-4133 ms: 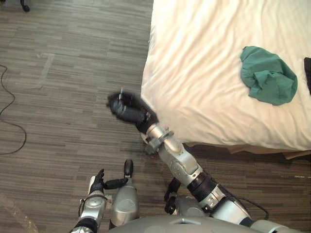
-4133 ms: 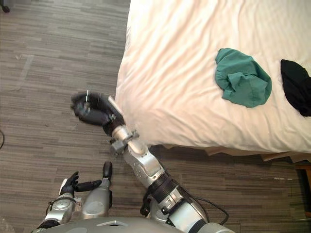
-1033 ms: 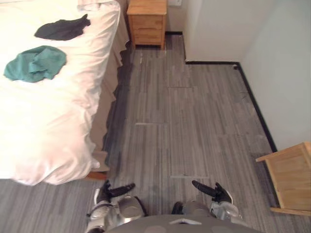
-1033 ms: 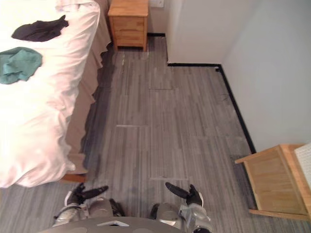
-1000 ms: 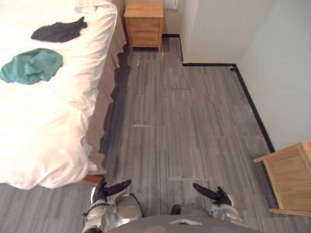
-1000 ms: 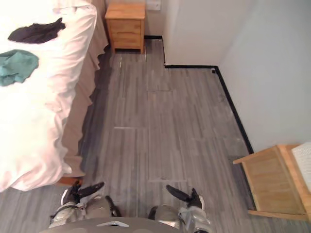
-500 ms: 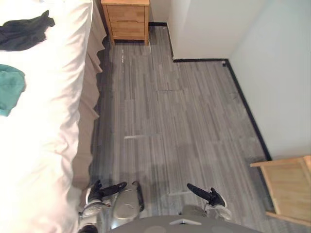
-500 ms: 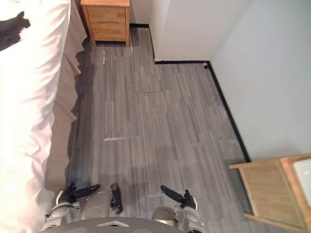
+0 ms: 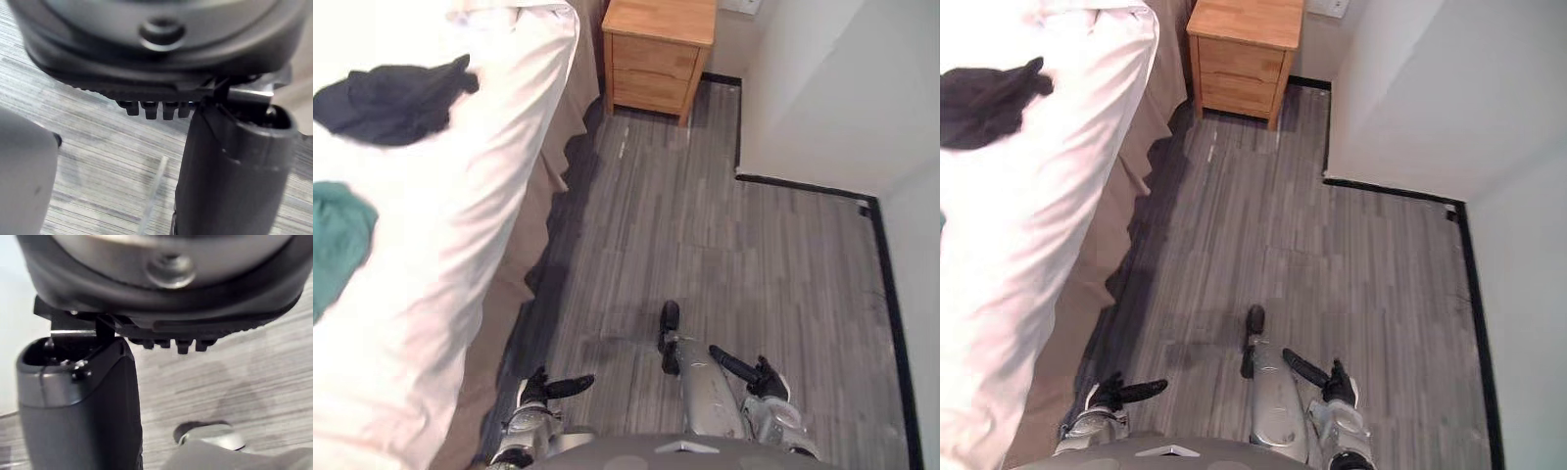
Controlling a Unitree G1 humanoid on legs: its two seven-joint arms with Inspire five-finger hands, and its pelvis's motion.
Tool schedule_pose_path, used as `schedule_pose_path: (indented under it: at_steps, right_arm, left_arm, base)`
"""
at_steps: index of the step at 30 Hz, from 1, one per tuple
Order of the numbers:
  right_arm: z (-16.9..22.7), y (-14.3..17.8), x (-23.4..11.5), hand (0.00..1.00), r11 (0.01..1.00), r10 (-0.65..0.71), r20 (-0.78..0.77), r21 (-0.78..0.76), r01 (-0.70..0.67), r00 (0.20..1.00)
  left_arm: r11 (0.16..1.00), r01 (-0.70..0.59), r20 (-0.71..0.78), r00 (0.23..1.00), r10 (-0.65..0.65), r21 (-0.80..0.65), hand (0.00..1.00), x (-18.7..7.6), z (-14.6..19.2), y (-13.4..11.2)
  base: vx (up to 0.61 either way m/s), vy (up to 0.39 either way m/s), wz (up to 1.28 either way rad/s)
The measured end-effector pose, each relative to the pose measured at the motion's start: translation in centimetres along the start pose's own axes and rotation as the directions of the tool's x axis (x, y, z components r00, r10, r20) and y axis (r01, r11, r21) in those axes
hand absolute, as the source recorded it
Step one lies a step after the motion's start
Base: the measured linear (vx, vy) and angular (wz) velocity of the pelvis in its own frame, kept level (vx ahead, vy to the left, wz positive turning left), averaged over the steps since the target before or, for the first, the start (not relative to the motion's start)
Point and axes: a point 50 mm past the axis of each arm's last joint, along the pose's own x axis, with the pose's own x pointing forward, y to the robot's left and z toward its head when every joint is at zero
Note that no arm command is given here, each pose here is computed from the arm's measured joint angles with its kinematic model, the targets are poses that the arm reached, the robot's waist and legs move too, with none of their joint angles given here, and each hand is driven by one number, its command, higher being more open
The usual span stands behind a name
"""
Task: Tidy up the quilt and then pick up the clothes from the bed and put them into the laundry hamper
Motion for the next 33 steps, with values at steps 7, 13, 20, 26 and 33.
schedule_pose_path:
  at_steps: [7, 13, 20, 26, 33]
  right_arm:
    - [-1.5, 0.5, -0.3, 1.0, 0.996, 0.016, -0.061, -0.085, -0.021, 0.998]
    - [-2.2, 3.0, -0.5, 1.0, 0.992, 0.073, -0.092, -0.095, -0.081, 0.993]
    - [-2.8, 4.3, -0.9, 1.0, 0.982, 0.12, -0.102, -0.136, -0.134, 0.988]
    - [-0.9, 4.3, -0.5, 1.0, 0.973, 0.13, -0.032, -0.19, -0.134, 0.991]
    - [0.3, 2.5, 0.1, 1.0, 0.975, 0.077, -0.006, -0.21, -0.076, 0.997]
  left_arm:
    - [0.993, -0.023, 0.133, 0.99, 0.038, -0.113, 1.0, 0.1, 2.9, 1.2]
    - [0.995, 0.011, 0.191, 0.982, 0.008, -0.098, 1.0, 0.1, 4.3, 0.8]
    - [0.995, -0.035, 0.123, 0.991, 0.046, -0.09, 1.0, 0.3, 3.0, 2.9]
    - [0.995, -0.063, 0.06, 0.996, 0.068, -0.08, 1.0, 0.2, 1.6, 3.2]
    - [0.991, -0.029, 0.049, 0.998, 0.035, -0.129, 1.0, 0.1, 1.2, 1.3]
  base:
    - [0.68, -0.198, -0.34]
    - [0.68, 0.096, -0.37]
    - [0.64, 0.132, 0.18]
    - [0.54, -0.168, 1.05]
    - [0.45, -0.488, 2.0]
